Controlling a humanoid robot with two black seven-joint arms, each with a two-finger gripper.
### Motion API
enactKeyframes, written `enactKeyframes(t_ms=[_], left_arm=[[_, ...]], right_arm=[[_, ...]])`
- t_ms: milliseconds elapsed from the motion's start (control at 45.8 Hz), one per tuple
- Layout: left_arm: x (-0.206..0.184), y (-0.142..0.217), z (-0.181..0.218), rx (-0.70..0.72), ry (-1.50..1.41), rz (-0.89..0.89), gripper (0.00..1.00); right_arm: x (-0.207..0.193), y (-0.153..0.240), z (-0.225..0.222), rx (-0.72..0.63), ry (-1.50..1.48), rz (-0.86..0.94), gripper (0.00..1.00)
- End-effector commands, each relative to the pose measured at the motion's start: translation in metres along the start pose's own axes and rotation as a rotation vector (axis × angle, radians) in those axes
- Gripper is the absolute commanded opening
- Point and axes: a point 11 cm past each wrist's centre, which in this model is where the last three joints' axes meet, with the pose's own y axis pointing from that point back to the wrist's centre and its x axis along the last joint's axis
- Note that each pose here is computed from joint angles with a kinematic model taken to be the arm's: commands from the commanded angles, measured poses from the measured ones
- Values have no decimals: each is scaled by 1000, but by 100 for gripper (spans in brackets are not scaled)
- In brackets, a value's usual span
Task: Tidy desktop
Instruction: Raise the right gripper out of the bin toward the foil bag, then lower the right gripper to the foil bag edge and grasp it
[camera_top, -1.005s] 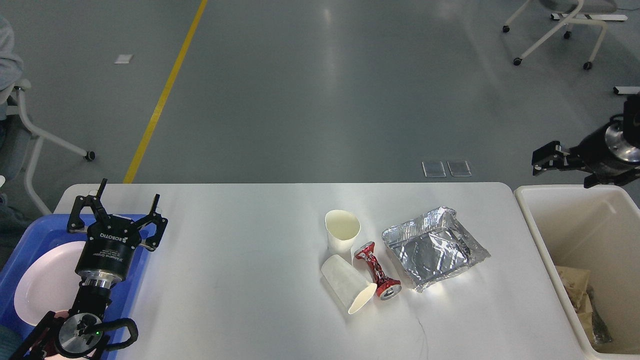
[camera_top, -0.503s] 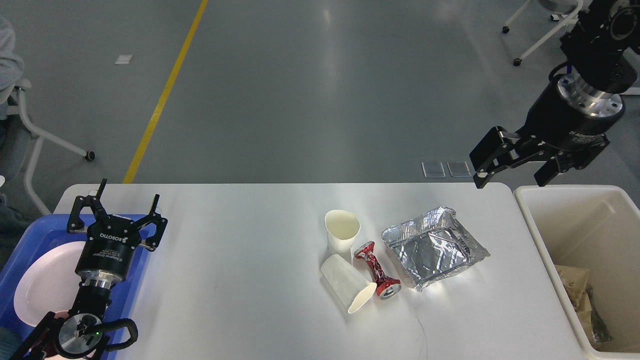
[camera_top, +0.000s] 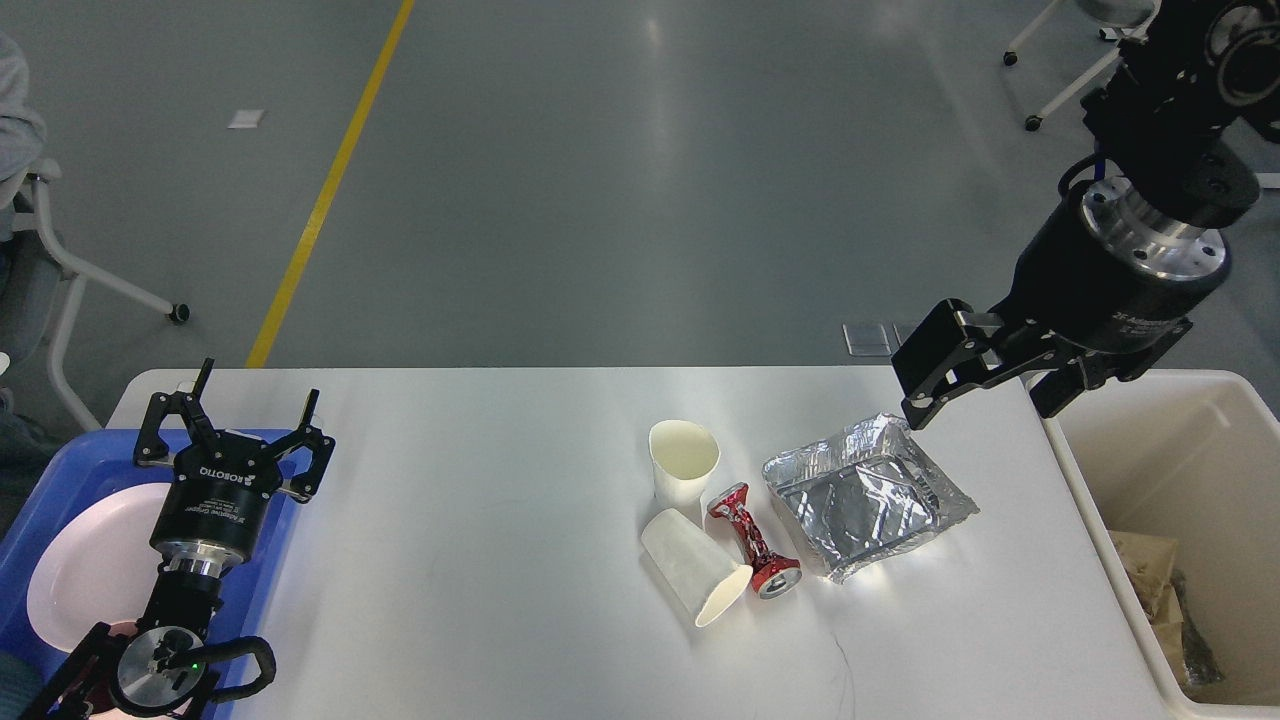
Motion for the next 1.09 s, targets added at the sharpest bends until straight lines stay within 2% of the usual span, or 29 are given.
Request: enactKeyframes(t_ms=[0,393,590,699,809,1071], left_arm=[[0,0,0,1,0,-1,96],[0,0,0,1,0,-1,96],[0,0,0,1,0,-1,96],[0,0,0,1,0,-1,96],[0,0,0,1,0,-1,96],[0,0,0,1,0,-1,96]], right_arm=[[4,-4,5,-6,-15,24,100],[31,-73,50,-92,-18,97,98],[48,-137,105,-166,-61,113,99],[51,-178,119,-181,-95,100,100],[38,-203,117,-151,-134,49,99],[22,-234,80,75,-493,-27,100]])
